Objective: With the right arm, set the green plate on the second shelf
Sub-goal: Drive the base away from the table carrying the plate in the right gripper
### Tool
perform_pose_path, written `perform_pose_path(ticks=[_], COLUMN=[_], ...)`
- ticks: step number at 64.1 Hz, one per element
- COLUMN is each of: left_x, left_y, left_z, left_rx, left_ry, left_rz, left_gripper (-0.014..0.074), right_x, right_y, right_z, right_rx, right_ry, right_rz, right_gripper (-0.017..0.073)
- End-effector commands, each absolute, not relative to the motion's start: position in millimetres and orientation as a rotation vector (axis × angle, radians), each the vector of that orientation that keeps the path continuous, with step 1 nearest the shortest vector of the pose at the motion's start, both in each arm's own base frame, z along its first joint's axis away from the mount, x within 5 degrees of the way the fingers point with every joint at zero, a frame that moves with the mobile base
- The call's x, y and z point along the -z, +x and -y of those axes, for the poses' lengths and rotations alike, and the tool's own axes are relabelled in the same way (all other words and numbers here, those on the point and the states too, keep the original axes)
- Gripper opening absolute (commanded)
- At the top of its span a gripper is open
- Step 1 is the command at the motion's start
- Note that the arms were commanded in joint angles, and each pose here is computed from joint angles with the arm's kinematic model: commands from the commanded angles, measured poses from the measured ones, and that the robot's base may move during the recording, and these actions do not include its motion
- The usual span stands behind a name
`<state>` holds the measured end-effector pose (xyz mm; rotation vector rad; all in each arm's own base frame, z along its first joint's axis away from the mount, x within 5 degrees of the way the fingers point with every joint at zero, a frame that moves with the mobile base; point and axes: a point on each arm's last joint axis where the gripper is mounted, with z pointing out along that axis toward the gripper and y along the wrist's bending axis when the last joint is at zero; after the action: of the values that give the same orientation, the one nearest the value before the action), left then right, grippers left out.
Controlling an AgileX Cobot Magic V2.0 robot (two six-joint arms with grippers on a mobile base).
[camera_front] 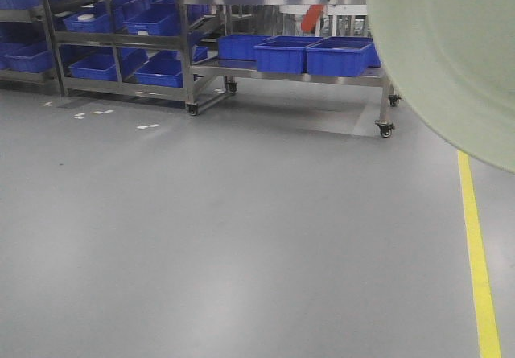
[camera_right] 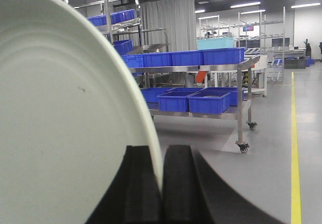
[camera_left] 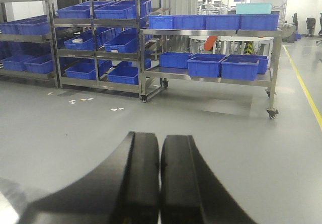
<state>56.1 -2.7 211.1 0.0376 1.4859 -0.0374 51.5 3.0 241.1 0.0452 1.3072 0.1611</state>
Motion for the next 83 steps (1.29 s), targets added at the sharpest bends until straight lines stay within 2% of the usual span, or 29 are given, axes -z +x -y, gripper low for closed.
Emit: perform_pose_path(ticks=[1, 83], left_x=[-206.0, -206.0], left_y=[55.7, 55.7], left_z=[2.8, 2.8], left_rx=[0.05, 0.05], left_ry=[0.032, 0.032], left_rz=[-1.428, -1.428], left_gripper=[0.013, 0.013], right_x=[-261.0, -261.0], right_y=[46.7, 46.7], right_z=[-2.4, -2.4], right_rx=[-0.177, -0.177], right_ry=[0.053, 0.053], right_rz=[-1.176, -1.176], right_gripper=[0.0053, 0.0053])
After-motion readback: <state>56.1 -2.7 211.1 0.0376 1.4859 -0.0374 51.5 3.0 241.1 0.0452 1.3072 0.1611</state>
